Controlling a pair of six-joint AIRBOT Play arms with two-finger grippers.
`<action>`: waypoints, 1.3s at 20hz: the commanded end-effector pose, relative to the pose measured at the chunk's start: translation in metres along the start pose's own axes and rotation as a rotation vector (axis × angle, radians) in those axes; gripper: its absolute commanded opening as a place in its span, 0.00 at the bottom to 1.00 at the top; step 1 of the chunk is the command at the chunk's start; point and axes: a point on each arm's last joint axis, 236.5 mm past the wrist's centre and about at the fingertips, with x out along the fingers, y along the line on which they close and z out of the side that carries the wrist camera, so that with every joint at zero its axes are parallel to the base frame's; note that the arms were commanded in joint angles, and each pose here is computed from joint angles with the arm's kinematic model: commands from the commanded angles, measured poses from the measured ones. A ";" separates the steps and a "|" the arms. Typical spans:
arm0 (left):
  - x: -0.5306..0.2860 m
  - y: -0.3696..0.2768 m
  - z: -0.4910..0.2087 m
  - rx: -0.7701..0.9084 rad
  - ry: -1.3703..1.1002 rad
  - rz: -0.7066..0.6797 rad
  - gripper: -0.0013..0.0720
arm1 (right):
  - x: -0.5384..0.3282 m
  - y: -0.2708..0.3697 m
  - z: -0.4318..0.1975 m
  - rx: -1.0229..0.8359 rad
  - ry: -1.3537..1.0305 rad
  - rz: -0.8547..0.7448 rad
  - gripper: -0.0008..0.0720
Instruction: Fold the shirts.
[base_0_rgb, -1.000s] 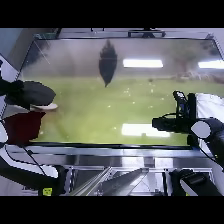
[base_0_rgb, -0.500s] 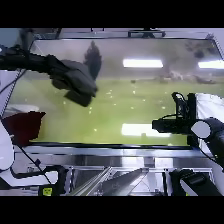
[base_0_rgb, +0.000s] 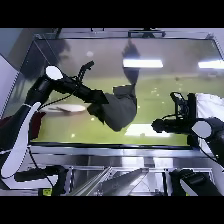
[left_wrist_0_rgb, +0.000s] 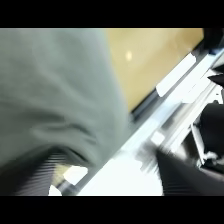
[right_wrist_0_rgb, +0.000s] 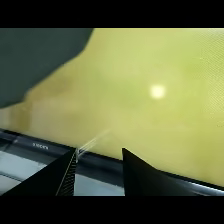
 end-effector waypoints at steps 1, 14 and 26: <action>-0.014 0.019 -0.011 -0.088 0.078 -0.024 0.99 | -0.022 -0.004 0.038 0.006 -0.107 -0.005 0.46; 0.012 0.151 -0.077 -0.448 -0.021 0.038 0.99 | 0.123 -0.029 0.160 0.123 0.003 0.412 0.70; 0.075 0.145 -0.109 -0.472 0.214 -0.039 0.83 | 0.206 0.020 0.149 0.039 0.166 0.491 0.19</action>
